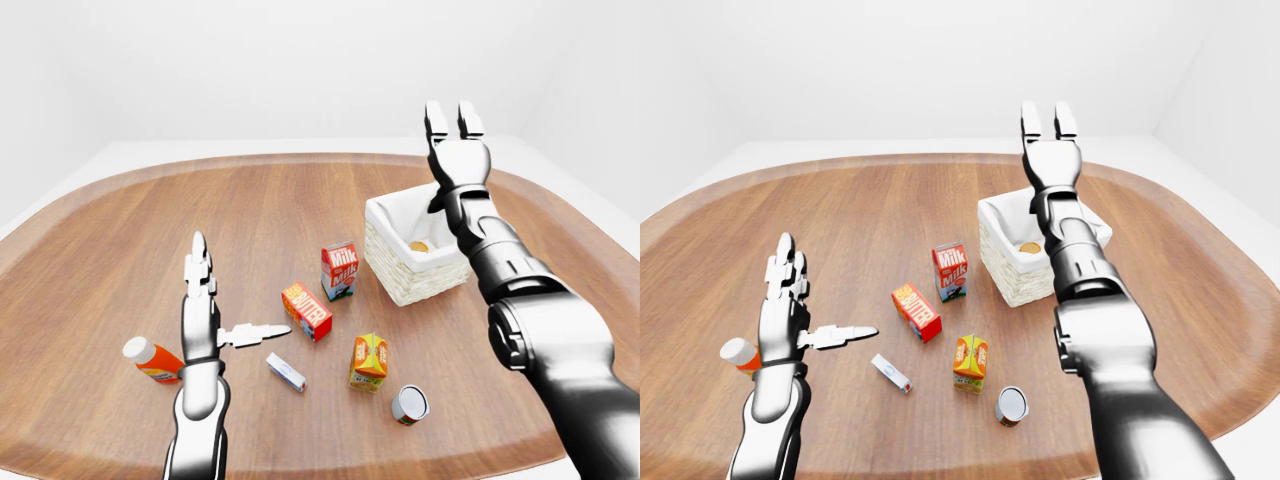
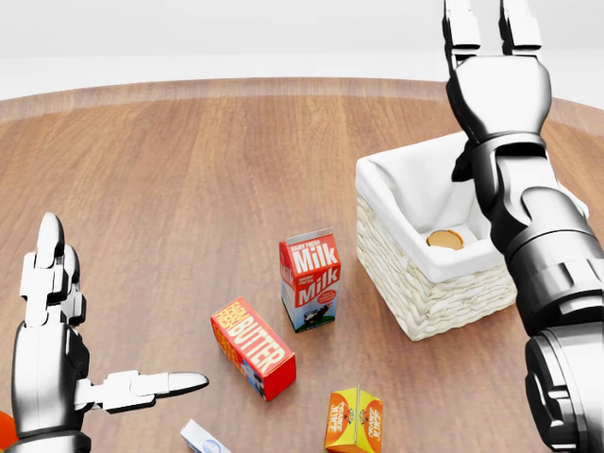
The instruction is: Pick up the alphabet soup and the tomato sauce, and put them in the basket.
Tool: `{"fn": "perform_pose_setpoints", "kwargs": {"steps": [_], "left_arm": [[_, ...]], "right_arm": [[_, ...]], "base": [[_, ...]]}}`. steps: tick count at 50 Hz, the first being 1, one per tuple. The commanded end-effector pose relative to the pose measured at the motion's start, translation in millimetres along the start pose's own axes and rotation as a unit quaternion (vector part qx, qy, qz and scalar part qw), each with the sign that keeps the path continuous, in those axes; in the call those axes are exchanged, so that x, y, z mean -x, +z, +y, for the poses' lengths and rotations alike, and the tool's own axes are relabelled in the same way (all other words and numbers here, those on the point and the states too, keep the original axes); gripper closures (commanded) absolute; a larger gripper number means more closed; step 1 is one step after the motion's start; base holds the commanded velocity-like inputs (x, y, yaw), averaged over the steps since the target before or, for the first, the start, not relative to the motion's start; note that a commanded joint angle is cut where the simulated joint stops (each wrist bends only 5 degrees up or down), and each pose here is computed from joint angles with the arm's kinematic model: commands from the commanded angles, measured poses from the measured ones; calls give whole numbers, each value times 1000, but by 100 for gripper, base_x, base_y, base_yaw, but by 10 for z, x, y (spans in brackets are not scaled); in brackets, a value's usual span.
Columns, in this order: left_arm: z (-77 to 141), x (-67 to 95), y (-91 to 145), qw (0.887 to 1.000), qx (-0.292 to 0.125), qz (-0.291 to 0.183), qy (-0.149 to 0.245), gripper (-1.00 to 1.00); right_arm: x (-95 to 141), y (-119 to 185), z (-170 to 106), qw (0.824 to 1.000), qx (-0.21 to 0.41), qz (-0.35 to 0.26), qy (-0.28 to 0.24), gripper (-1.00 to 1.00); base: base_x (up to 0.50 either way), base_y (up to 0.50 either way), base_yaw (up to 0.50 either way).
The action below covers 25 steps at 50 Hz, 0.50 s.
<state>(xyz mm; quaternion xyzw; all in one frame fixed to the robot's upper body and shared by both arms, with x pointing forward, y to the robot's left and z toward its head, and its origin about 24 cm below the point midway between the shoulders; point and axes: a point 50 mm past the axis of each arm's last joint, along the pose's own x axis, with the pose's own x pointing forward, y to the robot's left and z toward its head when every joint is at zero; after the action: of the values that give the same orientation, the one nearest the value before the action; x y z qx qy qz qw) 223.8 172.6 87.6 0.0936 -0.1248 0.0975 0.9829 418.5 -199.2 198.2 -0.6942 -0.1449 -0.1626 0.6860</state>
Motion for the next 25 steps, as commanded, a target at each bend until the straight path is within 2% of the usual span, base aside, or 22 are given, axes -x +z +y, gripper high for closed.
{"fn": "perform_pose_setpoints", "kwargs": {"steps": [1, 25], "left_arm": [[7, -4, 6, 1000, 1, -1, 2, -100], [9, -16, 7, 1000, 1, -2, 5, -100]], "right_arm": [[-60, -61, -125, 995, -82, 47, -31, -100], [1, -199, -70, 976, -180, 112, -41, -100]], "base": [[0, 0, 0], [0, 0, 0]]}}
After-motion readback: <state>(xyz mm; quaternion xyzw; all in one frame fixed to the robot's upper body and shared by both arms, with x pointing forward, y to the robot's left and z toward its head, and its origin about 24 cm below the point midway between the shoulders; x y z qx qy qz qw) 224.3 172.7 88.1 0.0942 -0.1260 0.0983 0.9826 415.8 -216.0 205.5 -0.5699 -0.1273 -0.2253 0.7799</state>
